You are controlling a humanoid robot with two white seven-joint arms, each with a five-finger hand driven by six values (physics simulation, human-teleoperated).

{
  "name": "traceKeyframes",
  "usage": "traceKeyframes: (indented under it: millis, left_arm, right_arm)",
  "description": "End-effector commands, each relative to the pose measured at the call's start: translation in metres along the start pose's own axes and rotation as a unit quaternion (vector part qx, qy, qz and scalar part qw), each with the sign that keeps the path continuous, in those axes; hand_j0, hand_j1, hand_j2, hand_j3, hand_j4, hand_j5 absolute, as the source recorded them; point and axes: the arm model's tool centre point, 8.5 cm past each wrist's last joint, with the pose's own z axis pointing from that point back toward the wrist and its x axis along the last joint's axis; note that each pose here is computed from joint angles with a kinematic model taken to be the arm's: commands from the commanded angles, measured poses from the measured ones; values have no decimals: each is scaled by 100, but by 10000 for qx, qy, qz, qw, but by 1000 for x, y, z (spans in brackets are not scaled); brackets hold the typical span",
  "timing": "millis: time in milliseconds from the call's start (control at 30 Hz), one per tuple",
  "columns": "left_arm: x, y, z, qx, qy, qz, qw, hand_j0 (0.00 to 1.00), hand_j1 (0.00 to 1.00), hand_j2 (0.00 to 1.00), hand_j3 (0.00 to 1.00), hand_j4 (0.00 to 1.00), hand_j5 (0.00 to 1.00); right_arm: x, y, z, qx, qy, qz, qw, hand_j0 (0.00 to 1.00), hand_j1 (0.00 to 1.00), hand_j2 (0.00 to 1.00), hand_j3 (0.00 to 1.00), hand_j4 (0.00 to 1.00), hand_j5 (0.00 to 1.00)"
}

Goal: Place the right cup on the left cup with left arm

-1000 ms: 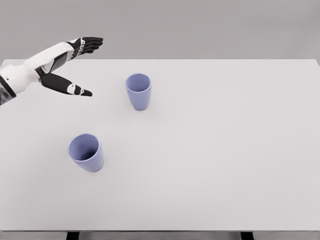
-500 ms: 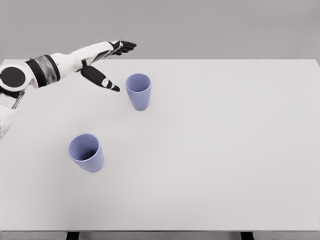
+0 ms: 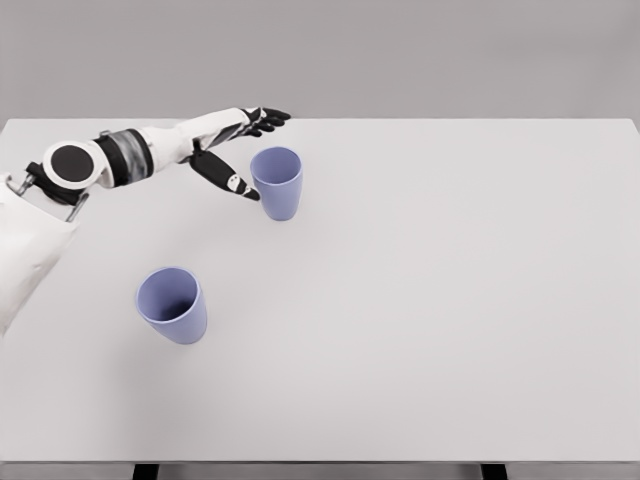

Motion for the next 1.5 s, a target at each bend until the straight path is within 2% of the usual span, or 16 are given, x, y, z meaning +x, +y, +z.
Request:
traceKeyframes:
  millis: [0, 367, 833, 1467]
  left_arm:
    - [-2, -2, -3, -13, 0, 74, 10000, 100, 100, 100, 100, 100, 100]
    - [-4, -1, -12, -1, 24, 202, 9998, 100, 100, 100, 100, 100, 100]
    - [-14, -13, -28, -101, 105, 448, 9989, 100, 100, 100, 100, 100, 100]
    - [-23, -19, -36, -138, 199, 650, 9976, 100, 100, 100, 100, 100, 100]
  right_arm:
    - [0, 0, 0, 0, 0, -1, 10000, 100, 100, 100, 100, 100, 100]
    - [0, 0, 0, 0, 0, -1, 10000, 100, 100, 100, 100, 100, 100]
    - [0, 0, 0, 0, 0, -1, 10000, 100, 100, 100, 100, 100, 100]
    - [0, 0, 0, 0, 0, -1, 10000, 100, 100, 100, 100, 100, 100]
